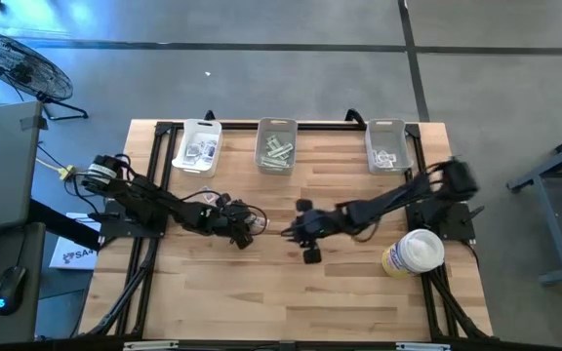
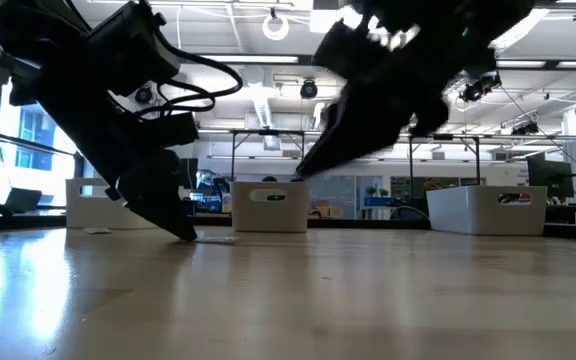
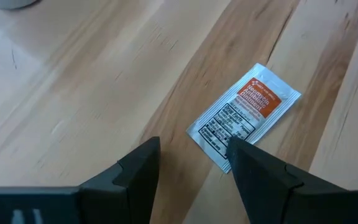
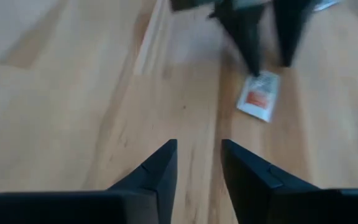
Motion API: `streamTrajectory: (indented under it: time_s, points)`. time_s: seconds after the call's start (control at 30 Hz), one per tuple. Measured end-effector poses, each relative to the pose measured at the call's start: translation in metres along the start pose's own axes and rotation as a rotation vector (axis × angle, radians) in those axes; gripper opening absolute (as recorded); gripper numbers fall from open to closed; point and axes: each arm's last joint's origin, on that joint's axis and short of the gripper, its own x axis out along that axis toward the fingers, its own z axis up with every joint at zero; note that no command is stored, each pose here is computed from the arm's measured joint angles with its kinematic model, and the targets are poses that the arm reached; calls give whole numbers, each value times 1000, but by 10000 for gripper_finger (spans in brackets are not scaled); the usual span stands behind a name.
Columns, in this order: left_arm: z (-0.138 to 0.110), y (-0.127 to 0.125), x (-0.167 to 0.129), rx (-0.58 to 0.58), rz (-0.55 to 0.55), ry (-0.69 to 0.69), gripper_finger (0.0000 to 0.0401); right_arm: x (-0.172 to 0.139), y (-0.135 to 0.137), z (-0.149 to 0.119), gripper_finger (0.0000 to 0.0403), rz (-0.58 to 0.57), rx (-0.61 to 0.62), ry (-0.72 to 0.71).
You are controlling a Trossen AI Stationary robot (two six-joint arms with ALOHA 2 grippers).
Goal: Pick & Place First Aid Supplies
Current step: Put the orange pad into the right gray bin
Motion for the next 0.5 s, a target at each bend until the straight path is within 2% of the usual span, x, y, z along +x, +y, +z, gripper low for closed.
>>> streamTrajectory:
  time_s: [0.1, 0.27, 0.4, 0.5]
  points:
    - [0, 0, 0, 3, 2, 0, 192, 28, 2, -4, 135, -2, -49, 5]
    - [1, 0, 0, 26, 2, -2, 192, 63, -4, 4, 171, -22, -134, 9]
    - [1, 0, 0, 57, -1, -9, 192, 83, -11, 12, 188, -42, -210, -1]
    - [2, -1, 0, 69, -4, -7, 192, 88, -17, 15, 190, -65, -204, 8]
